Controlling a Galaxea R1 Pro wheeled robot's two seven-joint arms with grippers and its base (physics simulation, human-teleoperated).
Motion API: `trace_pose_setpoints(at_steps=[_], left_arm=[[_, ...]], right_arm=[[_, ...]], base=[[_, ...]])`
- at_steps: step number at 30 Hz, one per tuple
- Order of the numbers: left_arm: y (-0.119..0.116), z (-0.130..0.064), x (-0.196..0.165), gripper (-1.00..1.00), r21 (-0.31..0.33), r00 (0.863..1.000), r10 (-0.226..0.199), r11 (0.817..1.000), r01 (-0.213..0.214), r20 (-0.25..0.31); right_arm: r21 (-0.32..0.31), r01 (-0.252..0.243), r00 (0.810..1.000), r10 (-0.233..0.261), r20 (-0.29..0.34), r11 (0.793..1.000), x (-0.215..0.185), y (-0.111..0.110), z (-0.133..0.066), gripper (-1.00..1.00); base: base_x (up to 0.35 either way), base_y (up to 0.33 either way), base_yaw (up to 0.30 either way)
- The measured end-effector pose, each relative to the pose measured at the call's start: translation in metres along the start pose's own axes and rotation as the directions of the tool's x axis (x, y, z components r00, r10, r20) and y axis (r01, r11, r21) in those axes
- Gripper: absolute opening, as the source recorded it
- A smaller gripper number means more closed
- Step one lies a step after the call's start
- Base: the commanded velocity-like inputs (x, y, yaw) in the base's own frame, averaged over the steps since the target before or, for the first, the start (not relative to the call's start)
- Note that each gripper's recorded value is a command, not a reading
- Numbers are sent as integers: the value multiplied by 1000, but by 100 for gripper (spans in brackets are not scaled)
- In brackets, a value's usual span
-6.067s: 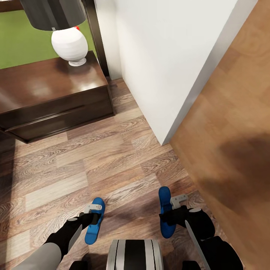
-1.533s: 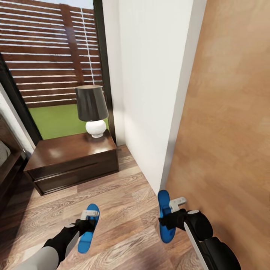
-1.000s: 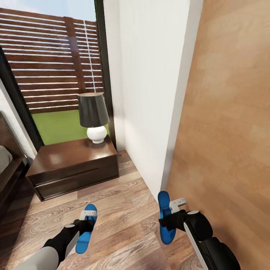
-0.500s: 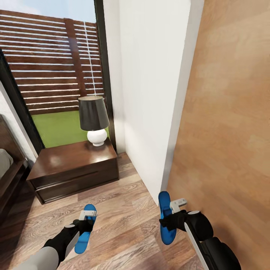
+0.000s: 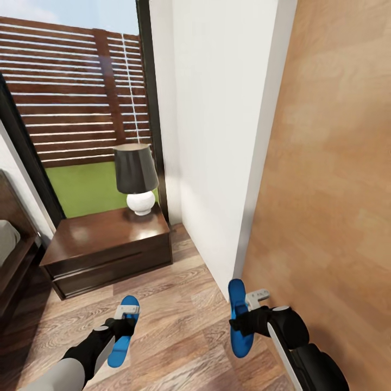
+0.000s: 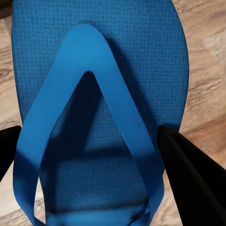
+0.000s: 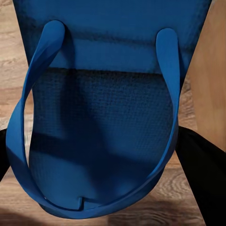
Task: In the bedroom, move the book from the bed onto either nightstand, and place the two sandals side by side next to the bed.
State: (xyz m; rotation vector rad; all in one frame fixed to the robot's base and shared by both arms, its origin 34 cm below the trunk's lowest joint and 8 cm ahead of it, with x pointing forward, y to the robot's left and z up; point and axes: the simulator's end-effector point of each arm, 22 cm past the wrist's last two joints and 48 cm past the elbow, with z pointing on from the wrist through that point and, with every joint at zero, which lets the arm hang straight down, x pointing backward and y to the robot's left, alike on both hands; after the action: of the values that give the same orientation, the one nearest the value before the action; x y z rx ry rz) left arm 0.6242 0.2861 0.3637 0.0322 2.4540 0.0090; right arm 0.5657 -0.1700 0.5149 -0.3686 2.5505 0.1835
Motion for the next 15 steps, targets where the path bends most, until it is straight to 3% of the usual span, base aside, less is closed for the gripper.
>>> trace_pose_setpoints(at_steps=[15], left_arm=[[2,-21,-19,-100,-4,1000,4,1000,-4,-1]], right_arm=[[-13,-10,998,9,-70,1000,2,2,-7,-100]], base=[[0,0,0]])
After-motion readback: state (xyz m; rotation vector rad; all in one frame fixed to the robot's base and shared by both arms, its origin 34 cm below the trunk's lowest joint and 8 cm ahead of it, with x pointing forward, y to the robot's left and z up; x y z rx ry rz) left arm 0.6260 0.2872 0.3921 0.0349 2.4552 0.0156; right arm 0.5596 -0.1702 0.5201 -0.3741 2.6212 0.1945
